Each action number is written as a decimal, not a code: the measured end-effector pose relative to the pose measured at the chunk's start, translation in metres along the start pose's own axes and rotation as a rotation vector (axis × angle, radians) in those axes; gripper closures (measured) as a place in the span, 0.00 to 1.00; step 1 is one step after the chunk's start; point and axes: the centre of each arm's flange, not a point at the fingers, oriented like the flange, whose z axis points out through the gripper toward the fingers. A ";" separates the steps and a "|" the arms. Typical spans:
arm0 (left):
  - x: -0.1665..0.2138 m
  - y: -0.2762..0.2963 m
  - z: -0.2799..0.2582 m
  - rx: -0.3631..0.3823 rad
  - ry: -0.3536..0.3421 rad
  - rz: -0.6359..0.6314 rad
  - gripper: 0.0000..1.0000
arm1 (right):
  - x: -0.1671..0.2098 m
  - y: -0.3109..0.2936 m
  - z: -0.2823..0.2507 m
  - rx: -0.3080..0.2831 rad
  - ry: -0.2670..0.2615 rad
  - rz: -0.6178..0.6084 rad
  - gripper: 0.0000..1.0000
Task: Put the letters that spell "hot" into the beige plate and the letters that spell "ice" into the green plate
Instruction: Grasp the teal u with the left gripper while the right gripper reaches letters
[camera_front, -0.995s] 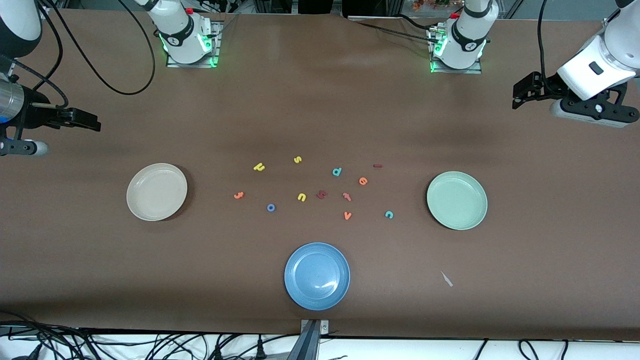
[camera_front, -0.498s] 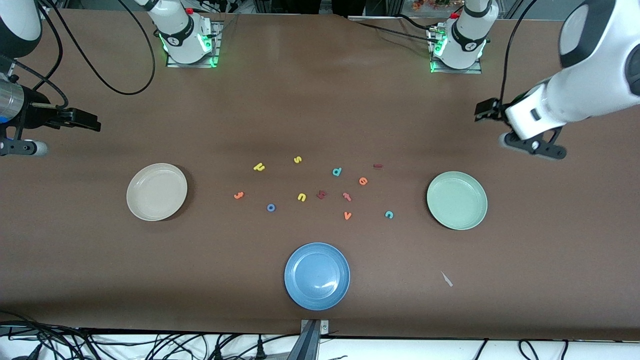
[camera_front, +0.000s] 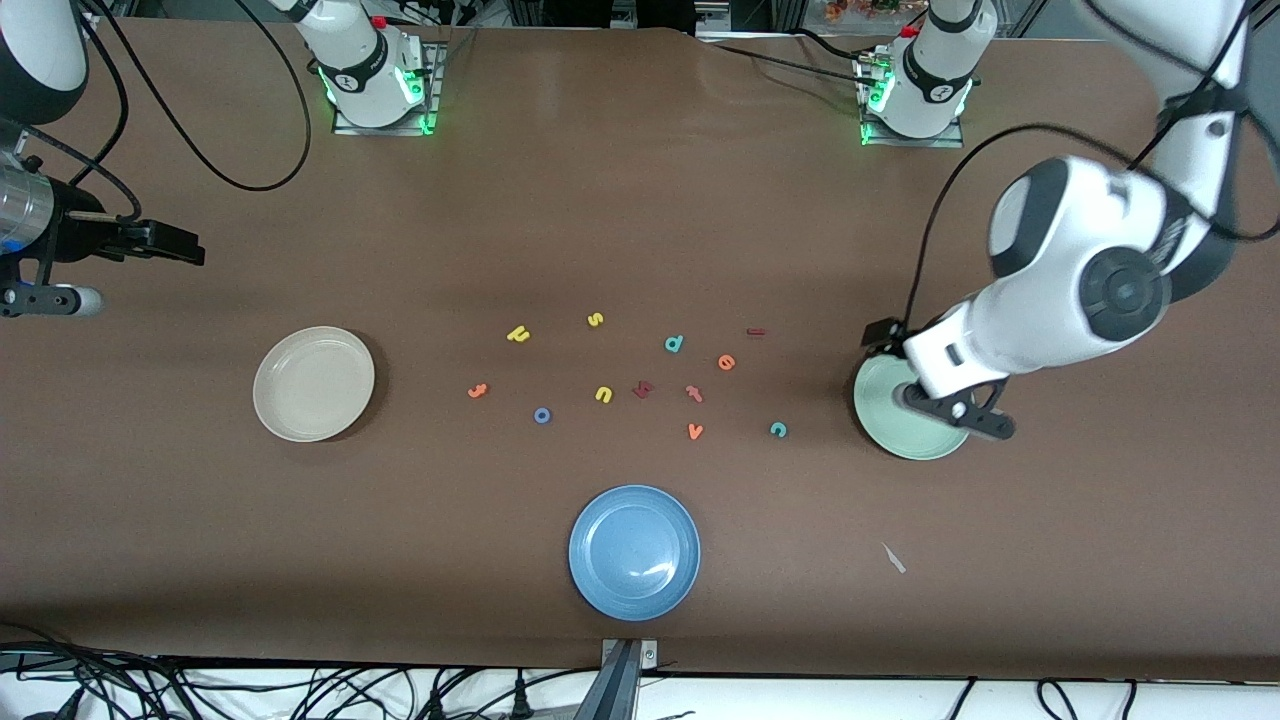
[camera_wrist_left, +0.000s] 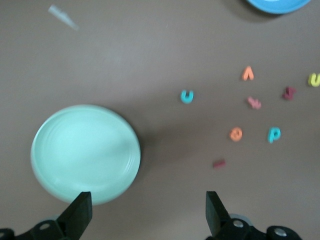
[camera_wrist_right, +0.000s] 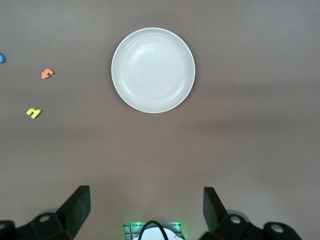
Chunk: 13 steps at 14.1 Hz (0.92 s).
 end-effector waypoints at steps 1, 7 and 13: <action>0.011 0.002 0.017 -0.001 0.019 0.004 0.00 | 0.001 -0.001 0.002 0.000 -0.005 -0.005 0.00; 0.040 0.046 0.105 0.062 0.029 0.102 0.00 | 0.032 -0.044 0.053 0.006 -0.073 -0.076 0.00; 0.059 0.040 0.186 0.051 0.075 0.101 0.20 | 0.074 -0.133 0.120 0.037 -0.027 0.071 0.00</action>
